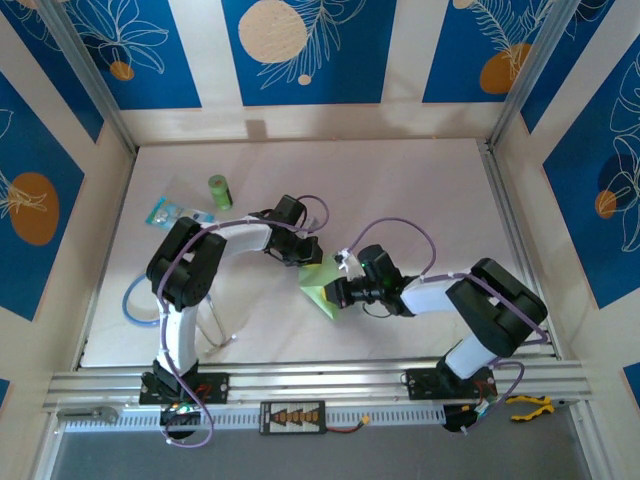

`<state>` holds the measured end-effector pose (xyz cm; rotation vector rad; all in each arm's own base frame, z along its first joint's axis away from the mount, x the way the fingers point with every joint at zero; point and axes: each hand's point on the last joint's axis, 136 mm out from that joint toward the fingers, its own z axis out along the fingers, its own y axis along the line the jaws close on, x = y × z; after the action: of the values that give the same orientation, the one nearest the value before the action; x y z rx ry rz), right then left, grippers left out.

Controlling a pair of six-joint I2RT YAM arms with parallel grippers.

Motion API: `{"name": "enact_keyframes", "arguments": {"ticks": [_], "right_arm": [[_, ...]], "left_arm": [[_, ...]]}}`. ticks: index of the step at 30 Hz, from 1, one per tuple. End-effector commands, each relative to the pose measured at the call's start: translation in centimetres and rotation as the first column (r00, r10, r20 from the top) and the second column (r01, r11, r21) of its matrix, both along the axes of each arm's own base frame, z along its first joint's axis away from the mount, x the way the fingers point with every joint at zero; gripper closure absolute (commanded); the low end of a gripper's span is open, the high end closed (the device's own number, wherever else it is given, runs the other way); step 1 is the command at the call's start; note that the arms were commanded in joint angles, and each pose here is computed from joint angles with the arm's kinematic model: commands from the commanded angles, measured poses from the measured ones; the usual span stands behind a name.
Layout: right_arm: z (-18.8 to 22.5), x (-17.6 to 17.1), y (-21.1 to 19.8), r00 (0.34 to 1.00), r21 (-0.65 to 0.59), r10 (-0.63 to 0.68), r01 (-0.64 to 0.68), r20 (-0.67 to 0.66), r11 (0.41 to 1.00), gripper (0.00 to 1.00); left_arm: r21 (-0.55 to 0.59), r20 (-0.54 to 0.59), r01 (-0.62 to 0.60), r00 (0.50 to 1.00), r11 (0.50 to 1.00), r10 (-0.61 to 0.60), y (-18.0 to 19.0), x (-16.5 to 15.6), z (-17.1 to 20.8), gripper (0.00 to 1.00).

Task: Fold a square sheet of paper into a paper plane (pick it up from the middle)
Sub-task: Third fold the triangle at the center of the table.

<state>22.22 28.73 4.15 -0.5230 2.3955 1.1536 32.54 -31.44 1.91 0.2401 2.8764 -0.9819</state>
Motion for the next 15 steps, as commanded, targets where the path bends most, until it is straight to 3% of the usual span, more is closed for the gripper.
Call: {"name": "enact_keyframes", "arguments": {"ticks": [1, 15], "right_arm": [[0.0, -0.3, 0.2, 0.999, 0.030, 0.013, -0.012, -0.031, 0.999, 1.00], [-1.1, 0.6, -0.7, 0.997, 0.003, -0.047, 0.048, -0.058, 0.999, 1.00]], "left_arm": [[0.046, -0.053, -0.029, 0.998, 0.999, 0.031, 1.2, -1.0, -1.5, 0.89], [0.054, -0.055, -0.032, 0.998, 0.998, 0.035, 1.3, -1.0, -1.2, 0.89]]}}
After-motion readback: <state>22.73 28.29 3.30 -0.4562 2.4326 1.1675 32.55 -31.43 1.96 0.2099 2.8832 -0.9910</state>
